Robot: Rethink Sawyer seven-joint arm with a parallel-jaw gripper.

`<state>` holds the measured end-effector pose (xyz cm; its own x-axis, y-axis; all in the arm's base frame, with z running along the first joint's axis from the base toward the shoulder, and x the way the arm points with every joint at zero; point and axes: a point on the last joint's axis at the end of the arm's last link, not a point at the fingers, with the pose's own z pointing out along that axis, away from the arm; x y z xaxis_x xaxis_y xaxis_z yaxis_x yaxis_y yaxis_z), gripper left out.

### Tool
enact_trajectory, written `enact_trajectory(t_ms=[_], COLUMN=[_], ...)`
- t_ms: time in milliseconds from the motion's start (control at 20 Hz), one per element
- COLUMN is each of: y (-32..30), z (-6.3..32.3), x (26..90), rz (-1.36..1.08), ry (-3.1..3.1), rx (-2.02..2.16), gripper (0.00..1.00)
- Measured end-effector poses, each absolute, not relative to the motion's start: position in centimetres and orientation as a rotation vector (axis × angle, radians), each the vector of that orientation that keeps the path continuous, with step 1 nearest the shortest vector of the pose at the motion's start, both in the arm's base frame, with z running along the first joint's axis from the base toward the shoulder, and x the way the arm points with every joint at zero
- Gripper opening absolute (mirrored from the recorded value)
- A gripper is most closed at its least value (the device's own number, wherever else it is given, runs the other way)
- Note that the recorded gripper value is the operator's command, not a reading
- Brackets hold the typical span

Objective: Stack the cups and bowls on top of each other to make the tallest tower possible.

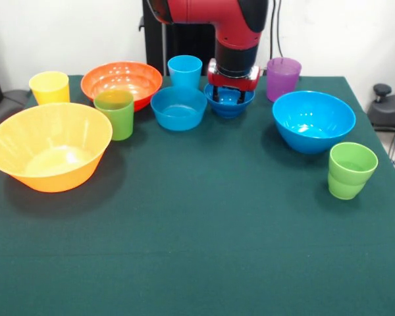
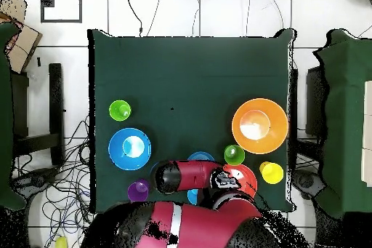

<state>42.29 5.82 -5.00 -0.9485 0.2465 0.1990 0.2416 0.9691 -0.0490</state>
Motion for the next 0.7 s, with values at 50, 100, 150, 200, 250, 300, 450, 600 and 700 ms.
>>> enact_trajectory(t_ms=[50,100,150,200,250,300,450,600,700], y=[5.8,5.8,5.8,5.8,5.8,5.8,5.7,5.6,5.6], z=[-5.0,-5.0,-5.0,-5.0,-5.0,-4.9,-4.9,-4.9,-4.9], x=[42.3,42.3,42.4,42.4,42.4,42.5,42.9,43.3,43.5], rz=[0.035,0.035,0.035,0.036,0.036,0.036,0.037,0.039,0.040], ry=[-2.914,-2.915,-2.916,-2.916,-2.918,-2.919,-2.927,-2.936,-2.941], rx=[-0.365,-0.365,-0.365,-0.365,-0.365,-0.366,-0.366,-0.367,-0.367], gripper=[1.00,1.00,1.00,1.00,1.00,1.00,1.00,1.00,1.00])
